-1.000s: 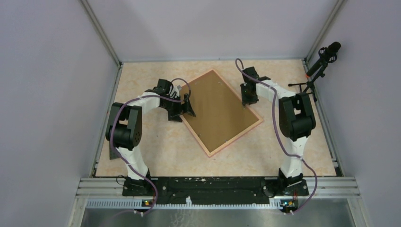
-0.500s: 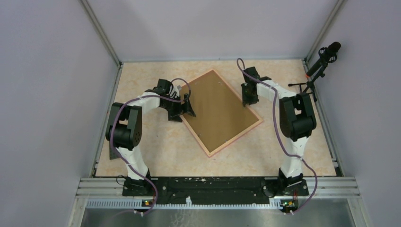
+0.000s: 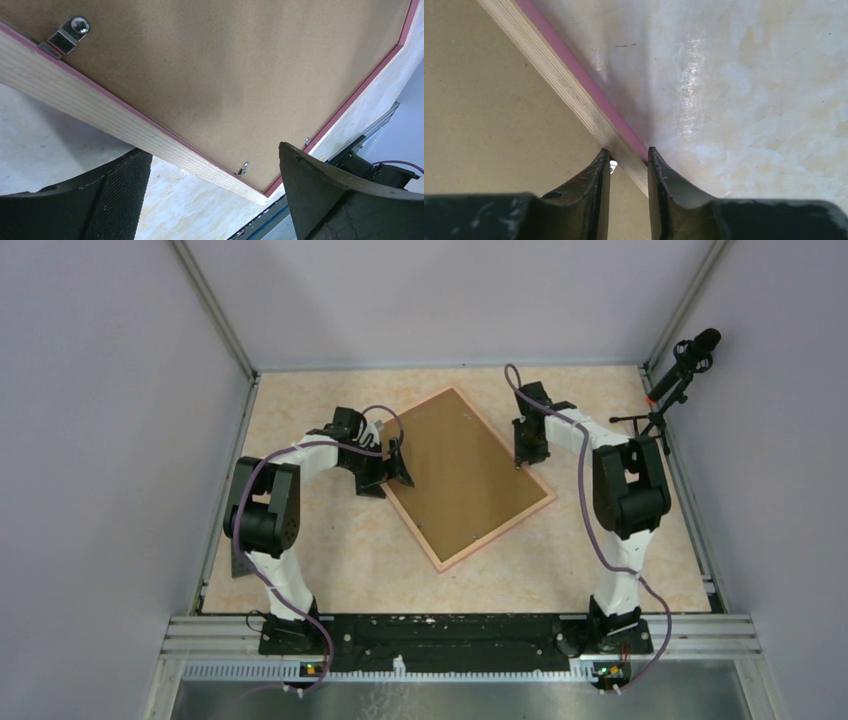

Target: Put the photo into the frame

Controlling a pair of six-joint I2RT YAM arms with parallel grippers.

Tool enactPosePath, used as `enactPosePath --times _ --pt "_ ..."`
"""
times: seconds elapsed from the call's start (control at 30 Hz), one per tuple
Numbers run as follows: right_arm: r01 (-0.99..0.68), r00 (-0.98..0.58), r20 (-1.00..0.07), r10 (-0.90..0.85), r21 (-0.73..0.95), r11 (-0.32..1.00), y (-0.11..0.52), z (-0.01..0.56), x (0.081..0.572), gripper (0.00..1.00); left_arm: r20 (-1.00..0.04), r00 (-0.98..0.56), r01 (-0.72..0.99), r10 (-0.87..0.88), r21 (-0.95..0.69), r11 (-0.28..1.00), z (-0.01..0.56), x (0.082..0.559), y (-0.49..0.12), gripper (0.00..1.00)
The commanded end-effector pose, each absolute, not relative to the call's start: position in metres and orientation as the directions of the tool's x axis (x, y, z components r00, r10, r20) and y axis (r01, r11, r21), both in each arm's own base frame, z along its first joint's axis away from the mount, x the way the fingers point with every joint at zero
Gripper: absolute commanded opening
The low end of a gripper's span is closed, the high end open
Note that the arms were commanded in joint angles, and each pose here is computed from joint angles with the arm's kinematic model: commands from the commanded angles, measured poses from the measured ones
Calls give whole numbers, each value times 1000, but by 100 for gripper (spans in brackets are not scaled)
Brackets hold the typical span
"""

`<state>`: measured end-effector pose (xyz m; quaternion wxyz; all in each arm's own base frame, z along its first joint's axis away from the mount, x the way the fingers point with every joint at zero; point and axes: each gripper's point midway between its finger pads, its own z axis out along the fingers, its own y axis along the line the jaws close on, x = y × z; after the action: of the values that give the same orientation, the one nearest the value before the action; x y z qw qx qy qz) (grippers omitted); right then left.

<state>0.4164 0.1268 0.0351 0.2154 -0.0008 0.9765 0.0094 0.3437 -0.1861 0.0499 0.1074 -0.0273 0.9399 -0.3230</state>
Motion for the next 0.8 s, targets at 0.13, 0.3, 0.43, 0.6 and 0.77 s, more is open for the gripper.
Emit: enactPosePath --times 0.13,0.3,0.43,0.6,0.77 --pt "14 -900 -436 18 12 1000 123 48 408 7 -253 -962 84 -108 -644 760 66 351 -195 99" --pt "7 -893 -447 47 89 996 138 59 413 22 -259 -960 87 -106 -636 767 66 351 -193 99" --pt "-8 -878 -476 52 122 992 143 72 421 49 -276 -955 93 -108 -624 776 69 353 -191 99" --pt "-3 -869 -493 45 97 995 141 70 437 65 -320 -941 107 -113 -597 795 77 357 -186 99" --pt "67 -877 -473 84 53 996 137 52 457 65 -360 -925 114 -121 -567 816 84 360 -180 99"
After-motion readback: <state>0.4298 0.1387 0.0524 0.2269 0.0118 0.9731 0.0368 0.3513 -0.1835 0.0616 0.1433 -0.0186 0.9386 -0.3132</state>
